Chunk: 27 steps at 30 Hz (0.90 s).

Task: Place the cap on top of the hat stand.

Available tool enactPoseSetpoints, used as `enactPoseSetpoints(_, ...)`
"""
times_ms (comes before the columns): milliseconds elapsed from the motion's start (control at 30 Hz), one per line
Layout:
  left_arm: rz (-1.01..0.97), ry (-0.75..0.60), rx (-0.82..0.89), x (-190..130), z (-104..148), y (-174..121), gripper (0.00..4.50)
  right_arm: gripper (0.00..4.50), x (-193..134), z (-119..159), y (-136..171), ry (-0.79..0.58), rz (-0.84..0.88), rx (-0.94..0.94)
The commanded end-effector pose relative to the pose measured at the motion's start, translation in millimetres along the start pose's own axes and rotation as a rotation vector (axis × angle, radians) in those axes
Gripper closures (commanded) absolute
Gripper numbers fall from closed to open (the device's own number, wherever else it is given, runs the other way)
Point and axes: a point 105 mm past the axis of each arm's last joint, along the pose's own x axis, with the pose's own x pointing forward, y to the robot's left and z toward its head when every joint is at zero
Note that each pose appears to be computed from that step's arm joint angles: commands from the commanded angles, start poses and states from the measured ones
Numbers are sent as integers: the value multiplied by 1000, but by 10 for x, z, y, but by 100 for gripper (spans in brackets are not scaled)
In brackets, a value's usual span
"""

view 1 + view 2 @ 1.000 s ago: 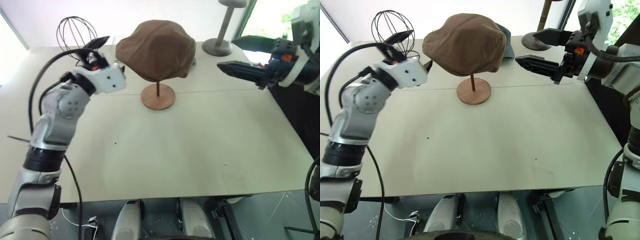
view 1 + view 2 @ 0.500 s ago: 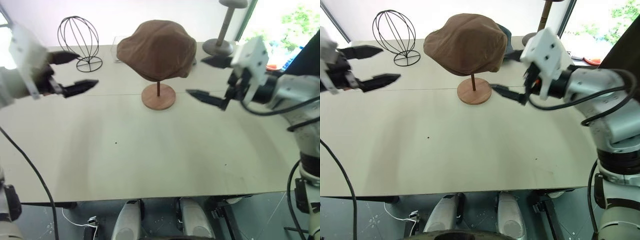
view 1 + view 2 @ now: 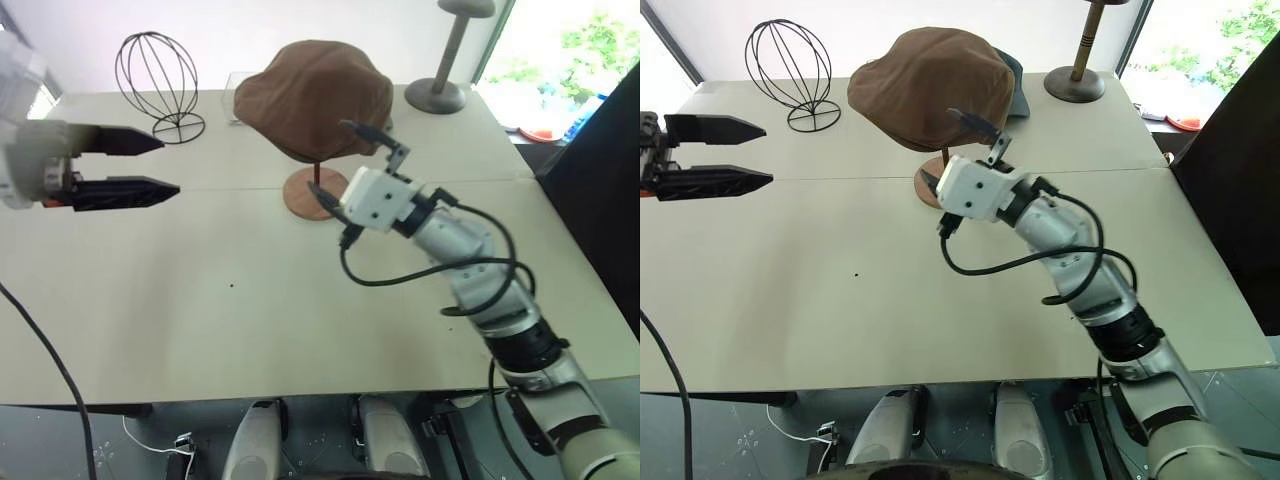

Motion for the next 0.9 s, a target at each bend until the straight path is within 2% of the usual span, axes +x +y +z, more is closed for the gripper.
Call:
enactPoseSetpoints(33,17,-19,57,-24,155,15,4,0,136,168,6,-72,-75,-131)
enactPoseSetpoints(300,4,-31,61,11,218,31,4,0,375,111,86,-60,-162,-224)
enactPoseSetpoints(567,9,-32,73,21,227,56,4,0,530,8,22,-10,-239,-271)
enactPoseSetpoints(667,12,-37,76,20,240,64,0,86,572,-53,-32,15,-267,-277)
enactPoseSetpoints(867,14,-44,78,26,251,73,0,405,581,-47,-76,4,-291,-298)
enactPoseSetpoints(900,14,-44,78,25,251,73,0,445,578,-42,-86,2,-294,-302)
